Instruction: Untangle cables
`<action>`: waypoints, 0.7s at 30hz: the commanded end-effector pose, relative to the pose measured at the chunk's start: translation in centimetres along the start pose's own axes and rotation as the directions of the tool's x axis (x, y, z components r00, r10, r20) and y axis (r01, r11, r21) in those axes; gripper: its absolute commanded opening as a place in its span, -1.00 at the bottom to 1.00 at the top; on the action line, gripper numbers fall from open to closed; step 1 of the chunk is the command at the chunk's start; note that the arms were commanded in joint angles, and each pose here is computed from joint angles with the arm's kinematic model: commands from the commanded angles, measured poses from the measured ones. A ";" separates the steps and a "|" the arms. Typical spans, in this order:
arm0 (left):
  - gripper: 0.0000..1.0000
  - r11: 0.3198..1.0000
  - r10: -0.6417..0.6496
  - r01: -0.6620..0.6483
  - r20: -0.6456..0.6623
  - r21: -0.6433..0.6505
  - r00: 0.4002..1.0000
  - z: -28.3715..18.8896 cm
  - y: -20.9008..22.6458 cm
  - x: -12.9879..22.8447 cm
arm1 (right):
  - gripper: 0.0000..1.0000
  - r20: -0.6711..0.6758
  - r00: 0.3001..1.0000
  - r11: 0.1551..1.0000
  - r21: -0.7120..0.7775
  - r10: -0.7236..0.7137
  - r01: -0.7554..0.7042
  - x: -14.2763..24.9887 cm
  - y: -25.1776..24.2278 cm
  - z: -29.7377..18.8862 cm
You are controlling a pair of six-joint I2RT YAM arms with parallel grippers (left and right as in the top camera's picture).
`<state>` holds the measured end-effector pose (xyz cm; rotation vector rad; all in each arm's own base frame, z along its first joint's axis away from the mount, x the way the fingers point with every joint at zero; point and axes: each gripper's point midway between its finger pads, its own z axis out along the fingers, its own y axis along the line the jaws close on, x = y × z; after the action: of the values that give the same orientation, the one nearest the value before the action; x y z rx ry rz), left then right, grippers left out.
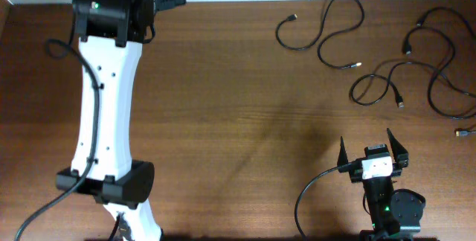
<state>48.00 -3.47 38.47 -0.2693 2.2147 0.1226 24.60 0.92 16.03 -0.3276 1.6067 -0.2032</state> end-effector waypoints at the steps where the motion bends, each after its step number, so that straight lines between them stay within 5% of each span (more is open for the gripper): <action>1: 0.98 0.999 -0.038 0.039 0.137 0.001 0.990 -5.3 1.7 -2.9 | 0.98 -0.007 1.000 1.000 0.008 0.008 -0.008 0.3 -0.1 0.0; 10: 0.98 0.993 -0.110 0.121 0.375 -0.006 0.920 -14.1 7.2 -3.6 | 0.98 -0.007 1.000 1.000 0.008 0.008 -0.008 0.3 -0.1 0.0; 15: 0.98 0.988 -0.149 0.155 0.458 0.025 0.876 -16.7 9.5 0.7 | 0.98 -0.007 1.000 1.000 0.008 0.008 -0.008 0.3 -0.1 0.0; 21: 0.98 0.980 -0.199 0.159 0.520 0.122 0.831 -16.7 12.1 10.0 | 0.98 -0.007 1.000 1.000 0.008 0.008 -0.008 0.3 -0.1 0.0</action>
<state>27.63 4.33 43.62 -0.4092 1.6215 0.0597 24.59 0.92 16.05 -0.3274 1.6055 -0.2034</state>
